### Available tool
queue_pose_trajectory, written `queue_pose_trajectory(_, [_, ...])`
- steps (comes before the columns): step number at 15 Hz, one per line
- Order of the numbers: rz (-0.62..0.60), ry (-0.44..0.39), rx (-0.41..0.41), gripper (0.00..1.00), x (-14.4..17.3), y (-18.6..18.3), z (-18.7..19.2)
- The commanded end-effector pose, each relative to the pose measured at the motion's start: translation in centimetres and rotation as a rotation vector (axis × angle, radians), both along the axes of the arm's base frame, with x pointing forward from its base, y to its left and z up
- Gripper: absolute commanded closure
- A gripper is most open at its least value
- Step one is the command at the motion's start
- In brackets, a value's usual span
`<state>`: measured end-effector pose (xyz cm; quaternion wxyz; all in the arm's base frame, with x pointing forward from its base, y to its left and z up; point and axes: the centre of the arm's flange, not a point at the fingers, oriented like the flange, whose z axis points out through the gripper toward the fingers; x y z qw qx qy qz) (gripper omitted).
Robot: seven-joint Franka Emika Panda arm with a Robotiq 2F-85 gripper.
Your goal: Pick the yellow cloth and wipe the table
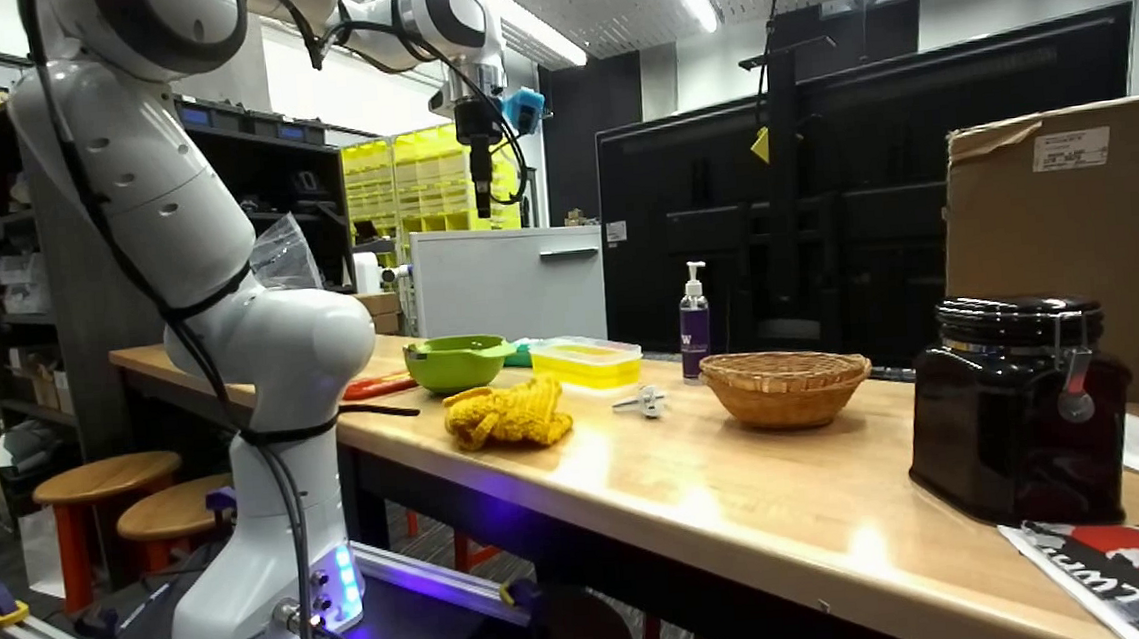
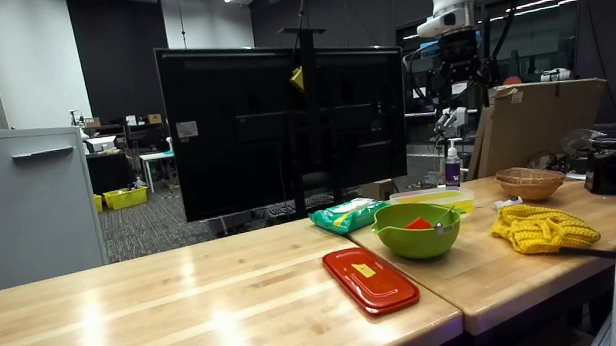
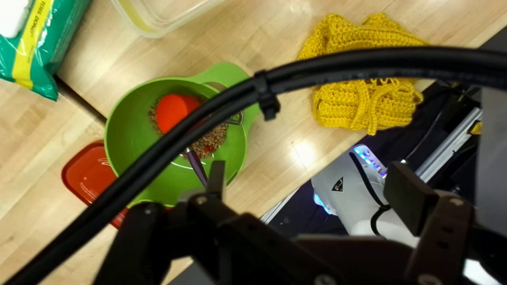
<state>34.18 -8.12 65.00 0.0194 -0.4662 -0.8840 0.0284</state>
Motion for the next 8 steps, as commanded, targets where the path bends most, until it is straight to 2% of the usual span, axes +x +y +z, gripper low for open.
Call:
queue_pose_trajectory(1, [0.017,0.011,-0.005,0.00,0.31,0.36,0.18])
queue_pose_trajectory(8, [0.041,0.033,-0.018,0.00,1.20,1.13,0.36])
